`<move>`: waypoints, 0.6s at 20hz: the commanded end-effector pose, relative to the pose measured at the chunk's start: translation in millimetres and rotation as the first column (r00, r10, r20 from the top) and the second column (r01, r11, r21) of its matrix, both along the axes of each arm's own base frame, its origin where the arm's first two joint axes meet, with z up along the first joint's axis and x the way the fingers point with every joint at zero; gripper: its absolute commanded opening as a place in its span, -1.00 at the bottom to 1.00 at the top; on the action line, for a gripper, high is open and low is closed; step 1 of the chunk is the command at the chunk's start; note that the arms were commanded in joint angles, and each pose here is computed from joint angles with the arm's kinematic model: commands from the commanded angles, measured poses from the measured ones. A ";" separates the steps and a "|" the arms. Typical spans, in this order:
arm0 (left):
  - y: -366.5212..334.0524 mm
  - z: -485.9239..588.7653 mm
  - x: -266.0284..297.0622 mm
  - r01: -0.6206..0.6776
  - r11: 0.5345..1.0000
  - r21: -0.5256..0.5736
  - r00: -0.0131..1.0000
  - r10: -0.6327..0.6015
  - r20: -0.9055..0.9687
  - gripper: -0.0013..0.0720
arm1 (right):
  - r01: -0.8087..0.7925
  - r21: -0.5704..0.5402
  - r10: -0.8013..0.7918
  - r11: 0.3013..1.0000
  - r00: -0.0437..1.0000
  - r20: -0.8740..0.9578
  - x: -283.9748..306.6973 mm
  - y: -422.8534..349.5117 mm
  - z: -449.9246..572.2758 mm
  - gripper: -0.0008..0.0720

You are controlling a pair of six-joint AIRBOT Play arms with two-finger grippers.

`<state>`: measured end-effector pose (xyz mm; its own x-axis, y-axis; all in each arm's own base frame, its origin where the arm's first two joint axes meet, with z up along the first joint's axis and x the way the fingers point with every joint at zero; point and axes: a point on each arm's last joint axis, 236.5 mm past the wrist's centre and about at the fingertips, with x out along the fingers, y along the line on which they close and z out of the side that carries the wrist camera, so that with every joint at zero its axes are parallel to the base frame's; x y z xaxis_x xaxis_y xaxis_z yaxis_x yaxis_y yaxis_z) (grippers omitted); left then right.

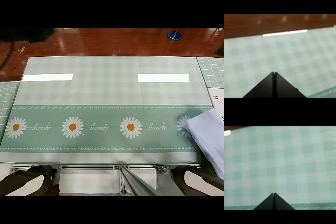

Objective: Fold the shirts.

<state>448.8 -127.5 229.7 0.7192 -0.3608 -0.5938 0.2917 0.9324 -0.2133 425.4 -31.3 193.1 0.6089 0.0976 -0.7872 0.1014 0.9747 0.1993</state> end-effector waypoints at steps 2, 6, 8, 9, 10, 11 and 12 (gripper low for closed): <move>46.8 -127.4 -4.2 -0.111 0.964 0.243 0.922 0.191 -0.336 -0.91 | -0.104 -0.159 0.058 0.982 0.962 -0.267 19.4 50.8 -94.0 -0.93; 57.8 -134.4 -5.2 -0.128 0.961 0.244 0.905 0.214 -0.368 -0.91 | -0.130 -0.143 0.091 0.981 0.963 -0.255 25.1 66.5 -97.4 -0.93; 58.3 -137.8 -11.0 -0.120 0.961 0.251 0.895 0.214 -0.392 -0.91 | -0.129 -0.144 0.090 0.981 0.963 -0.254 25.1 65.9 -97.0 -0.93; 58.2 -139.4 -10.6 -0.119 0.960 0.251 0.893 0.214 -0.395 -0.91 | -0.129 -0.144 0.090 0.981 0.963 -0.254 25.1 65.9 -97.0 -0.93; 58.0 -141.3 -9.4 -0.119 0.960 0.252 0.893 0.215 -0.396 -0.91 | -0.129 -0.143 0.090 0.981 0.963 -0.254 25.1 66.0 -97.0 -0.93; 58.0 -143.2 -9.0 -0.118 0.960 0.253 0.891 0.215 -0.399 -0.91 | -0.129 -0.143 0.090 0.981 0.963 -0.254 25.1 66.0 -97.0 -0.93; 57.9 -145.0 -8.6 -0.117 0.960 0.254 0.890 0.215 -0.403 -0.91 | -0.129 -0.144 0.090 0.981 0.963 -0.254 25.1 65.9 -97.0 -0.93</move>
<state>442.2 -72.7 92.1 0.4439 -0.0991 -0.8906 0.0658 0.9948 -0.0779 449.9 32.4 97.8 0.3909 0.0172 -0.9203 0.0211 0.9994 0.0277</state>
